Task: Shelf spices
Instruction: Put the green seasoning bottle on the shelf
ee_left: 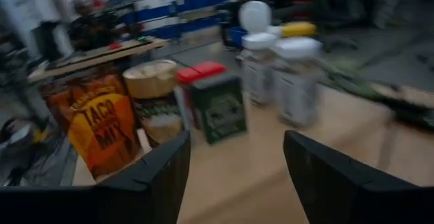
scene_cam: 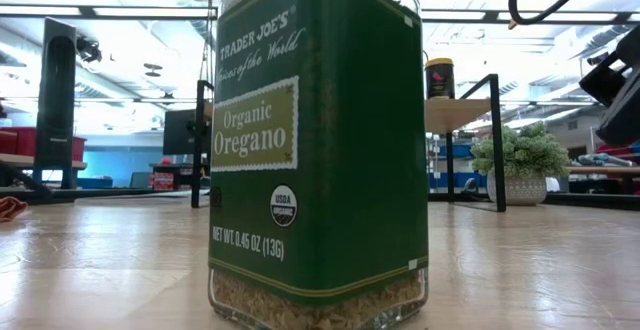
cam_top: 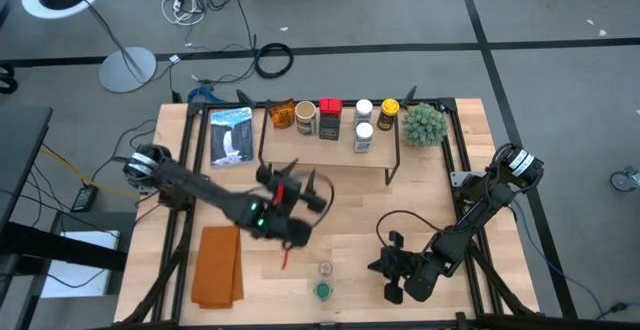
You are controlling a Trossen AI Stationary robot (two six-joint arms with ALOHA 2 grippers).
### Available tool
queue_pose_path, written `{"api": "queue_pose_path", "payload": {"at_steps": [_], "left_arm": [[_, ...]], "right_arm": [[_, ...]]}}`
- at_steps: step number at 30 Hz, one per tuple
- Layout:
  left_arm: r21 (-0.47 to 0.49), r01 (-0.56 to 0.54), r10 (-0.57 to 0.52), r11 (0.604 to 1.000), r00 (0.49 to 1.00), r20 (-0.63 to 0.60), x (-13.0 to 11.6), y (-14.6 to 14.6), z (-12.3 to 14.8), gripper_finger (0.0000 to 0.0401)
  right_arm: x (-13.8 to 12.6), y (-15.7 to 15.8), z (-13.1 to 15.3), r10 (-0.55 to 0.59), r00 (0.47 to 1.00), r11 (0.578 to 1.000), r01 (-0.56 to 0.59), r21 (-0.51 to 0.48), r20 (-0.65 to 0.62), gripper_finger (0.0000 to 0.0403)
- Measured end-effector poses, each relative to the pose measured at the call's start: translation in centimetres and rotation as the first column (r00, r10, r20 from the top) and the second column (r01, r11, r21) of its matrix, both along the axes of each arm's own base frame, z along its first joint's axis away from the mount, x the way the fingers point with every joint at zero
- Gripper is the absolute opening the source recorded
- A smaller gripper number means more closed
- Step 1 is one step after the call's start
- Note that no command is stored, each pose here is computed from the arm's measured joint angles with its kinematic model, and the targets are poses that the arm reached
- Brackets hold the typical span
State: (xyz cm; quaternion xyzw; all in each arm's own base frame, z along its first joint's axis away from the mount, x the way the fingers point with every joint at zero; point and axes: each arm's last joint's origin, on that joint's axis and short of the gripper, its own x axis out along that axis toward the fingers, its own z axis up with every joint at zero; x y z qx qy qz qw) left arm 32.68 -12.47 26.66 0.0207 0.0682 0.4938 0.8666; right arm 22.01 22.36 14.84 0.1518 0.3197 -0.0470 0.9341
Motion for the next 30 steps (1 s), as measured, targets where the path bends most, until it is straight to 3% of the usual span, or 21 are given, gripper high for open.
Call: {"api": "queue_pose_path", "payload": {"at_steps": [11, 17, 23, 30], "left_arm": [[-0.103, 0.204, -0.198, 0.973, 0.978, 0.065, -7.7, -5.8, -3.6, 0.0241], [-0.142, 0.277, -0.278, 0.950, 0.960, 0.009, -9.8, -7.3, -5.2, 0.0241], [-0.158, 0.291, -0.288, 0.943, 0.957, 0.042, -11.5, -7.1, -7.3, 0.0241], [-0.203, 0.347, -0.321, 0.916, 0.935, 0.151, -13.1, -7.3, -10.5, 0.0241]], "right_arm": [[0.8, 1.0, 1.4, 0.029, 0.995, 0.995, -0.037, 0.087, 0.097, 0.0002], [2.3, 1.9, 5.1, -0.017, 0.999, 1.000, 0.017, -0.002, 0.044, 0.0001], [5.0, 2.6, 9.0, -0.130, 0.991, 0.991, 0.130, 0.019, -0.022, 0.0001], [8.8, 4.1, 10.1, -0.139, 0.987, 0.990, 0.140, 0.012, -0.076, 0.0000]]}}
